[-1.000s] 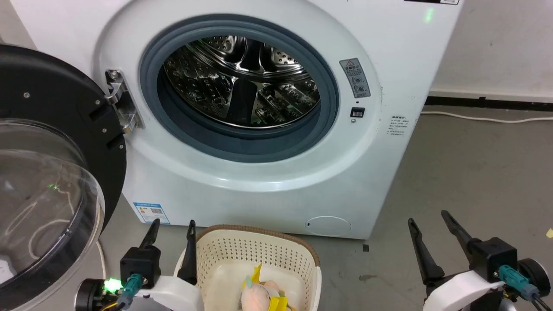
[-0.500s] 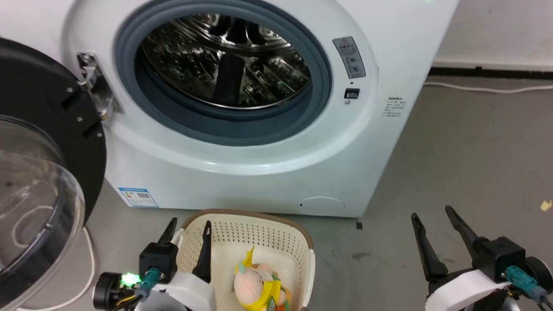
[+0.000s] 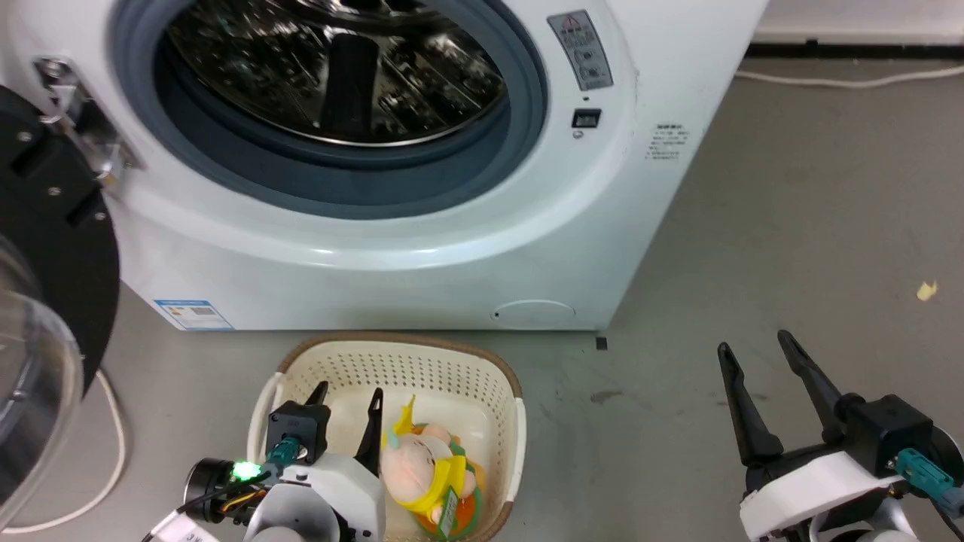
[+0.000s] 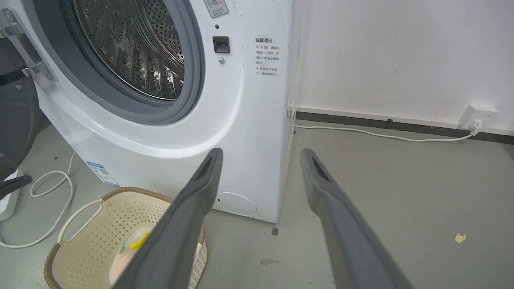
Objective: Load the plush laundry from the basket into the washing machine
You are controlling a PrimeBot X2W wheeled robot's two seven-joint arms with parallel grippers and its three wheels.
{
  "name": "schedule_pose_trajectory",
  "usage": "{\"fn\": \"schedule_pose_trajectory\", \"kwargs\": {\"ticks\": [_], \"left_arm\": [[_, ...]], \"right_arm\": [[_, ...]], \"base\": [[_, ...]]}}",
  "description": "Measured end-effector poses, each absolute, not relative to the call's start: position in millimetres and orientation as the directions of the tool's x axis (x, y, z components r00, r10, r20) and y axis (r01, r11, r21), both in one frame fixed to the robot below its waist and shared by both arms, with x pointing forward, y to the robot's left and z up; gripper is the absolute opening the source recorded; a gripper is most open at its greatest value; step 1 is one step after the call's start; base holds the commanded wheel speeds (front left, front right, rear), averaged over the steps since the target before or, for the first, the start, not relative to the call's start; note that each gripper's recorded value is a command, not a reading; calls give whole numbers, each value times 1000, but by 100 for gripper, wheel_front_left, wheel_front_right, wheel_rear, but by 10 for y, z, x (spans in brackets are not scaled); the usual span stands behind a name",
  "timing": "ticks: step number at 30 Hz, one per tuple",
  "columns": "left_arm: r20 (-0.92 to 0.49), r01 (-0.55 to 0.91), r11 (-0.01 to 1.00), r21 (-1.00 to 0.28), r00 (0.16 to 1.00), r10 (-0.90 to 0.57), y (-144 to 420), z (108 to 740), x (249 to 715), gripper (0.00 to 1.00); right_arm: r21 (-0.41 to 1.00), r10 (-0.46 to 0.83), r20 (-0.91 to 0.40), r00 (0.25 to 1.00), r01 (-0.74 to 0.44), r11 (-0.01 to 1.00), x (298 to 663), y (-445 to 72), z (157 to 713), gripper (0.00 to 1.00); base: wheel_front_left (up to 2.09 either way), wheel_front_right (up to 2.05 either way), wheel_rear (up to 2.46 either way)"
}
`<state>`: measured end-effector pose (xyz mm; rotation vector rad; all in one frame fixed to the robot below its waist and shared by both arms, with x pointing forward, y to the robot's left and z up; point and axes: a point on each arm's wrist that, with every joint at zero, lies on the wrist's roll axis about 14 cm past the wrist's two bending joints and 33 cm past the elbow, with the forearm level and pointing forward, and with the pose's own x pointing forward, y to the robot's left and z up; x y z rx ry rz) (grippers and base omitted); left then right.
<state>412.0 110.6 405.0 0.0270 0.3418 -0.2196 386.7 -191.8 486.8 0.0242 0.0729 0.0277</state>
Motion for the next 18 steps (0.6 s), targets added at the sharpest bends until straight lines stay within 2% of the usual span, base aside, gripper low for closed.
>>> {"fn": "schedule_pose_trajectory", "kwargs": {"ticks": [18], "left_arm": [[-567,264,962,-62,784,-252,972,3146,4253,100]], "right_arm": [[54,-23,-130,991,30,998,3954,-2080,4578,100]], "base": [[0,0,0]]}}
